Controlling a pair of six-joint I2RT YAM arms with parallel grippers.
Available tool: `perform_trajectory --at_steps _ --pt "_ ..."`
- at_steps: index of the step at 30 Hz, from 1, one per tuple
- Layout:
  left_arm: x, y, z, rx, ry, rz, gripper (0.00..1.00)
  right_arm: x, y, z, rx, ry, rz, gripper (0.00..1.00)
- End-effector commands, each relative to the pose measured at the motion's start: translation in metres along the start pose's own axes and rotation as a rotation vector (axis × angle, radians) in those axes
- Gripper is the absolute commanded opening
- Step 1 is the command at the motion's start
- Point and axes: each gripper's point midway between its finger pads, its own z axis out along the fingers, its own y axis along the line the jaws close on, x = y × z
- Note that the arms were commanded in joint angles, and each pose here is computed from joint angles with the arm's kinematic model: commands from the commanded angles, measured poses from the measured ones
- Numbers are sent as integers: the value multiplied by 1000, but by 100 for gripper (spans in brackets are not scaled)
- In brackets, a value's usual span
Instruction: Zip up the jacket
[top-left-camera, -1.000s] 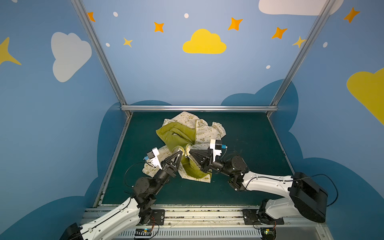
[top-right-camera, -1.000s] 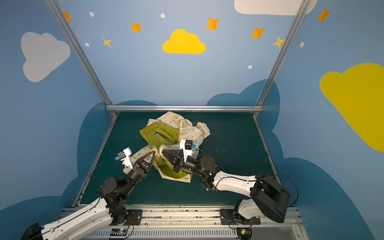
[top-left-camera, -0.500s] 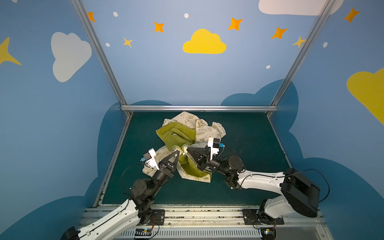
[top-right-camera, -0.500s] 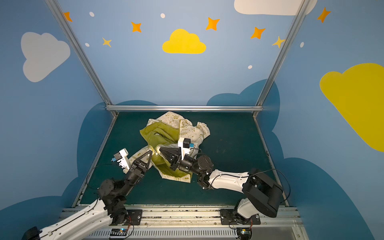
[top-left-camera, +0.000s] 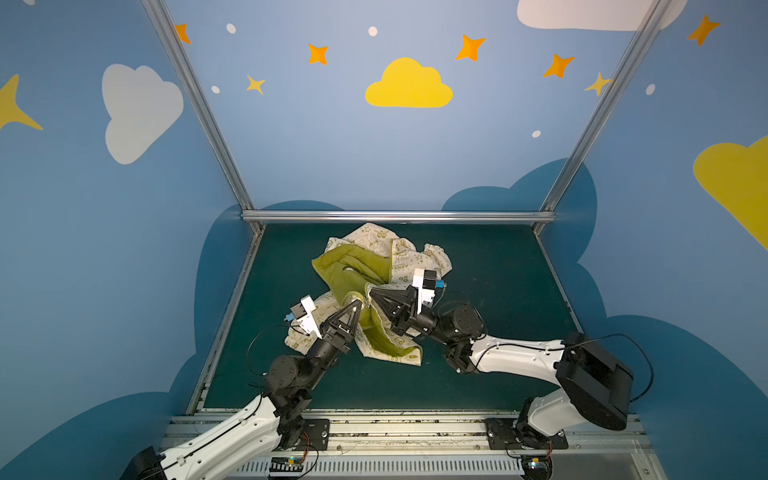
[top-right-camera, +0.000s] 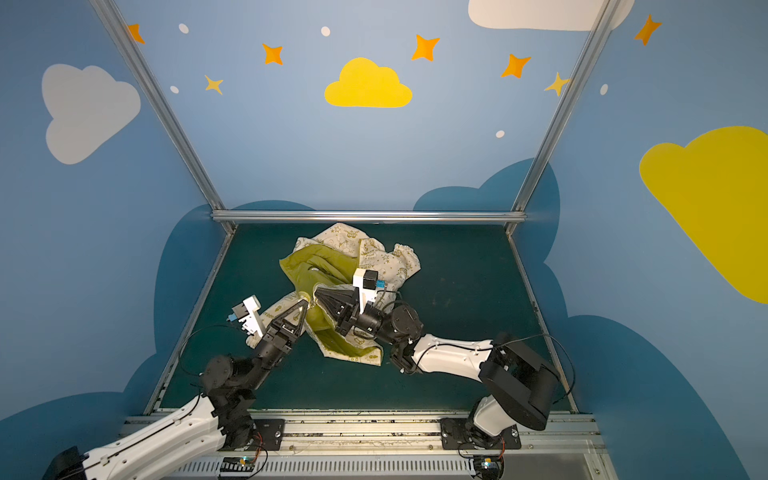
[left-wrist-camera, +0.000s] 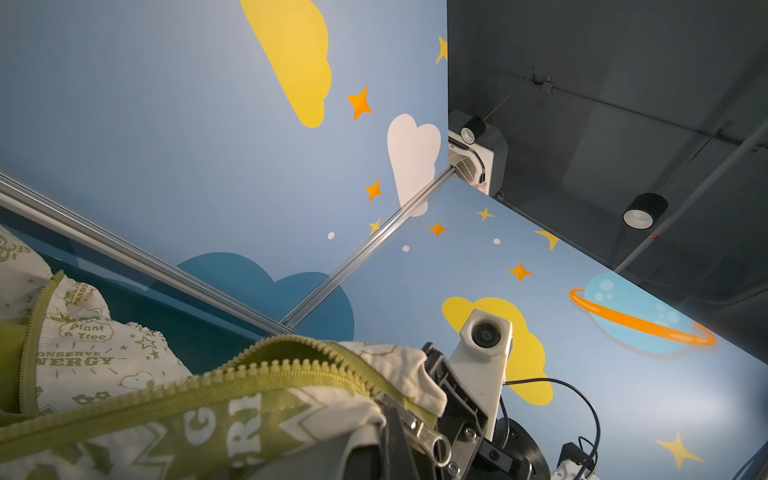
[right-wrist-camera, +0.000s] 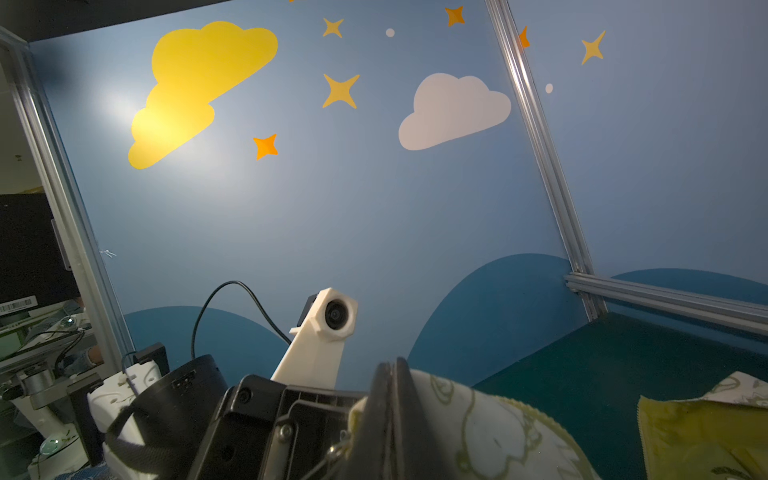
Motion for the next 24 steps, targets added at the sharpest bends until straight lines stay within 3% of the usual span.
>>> perform_trajectory --at_steps 1,10,24 --pt "-6 -15 0 52 -11 8 3 4 2 -5 7 44 47 0" --pt "-11 -10 -9 30 -32 21 3 23 -1 -22 36 105 157 1" --pt "-10 -8 -11 21 -23 13 3 39 10 -16 -46 165 303 33"
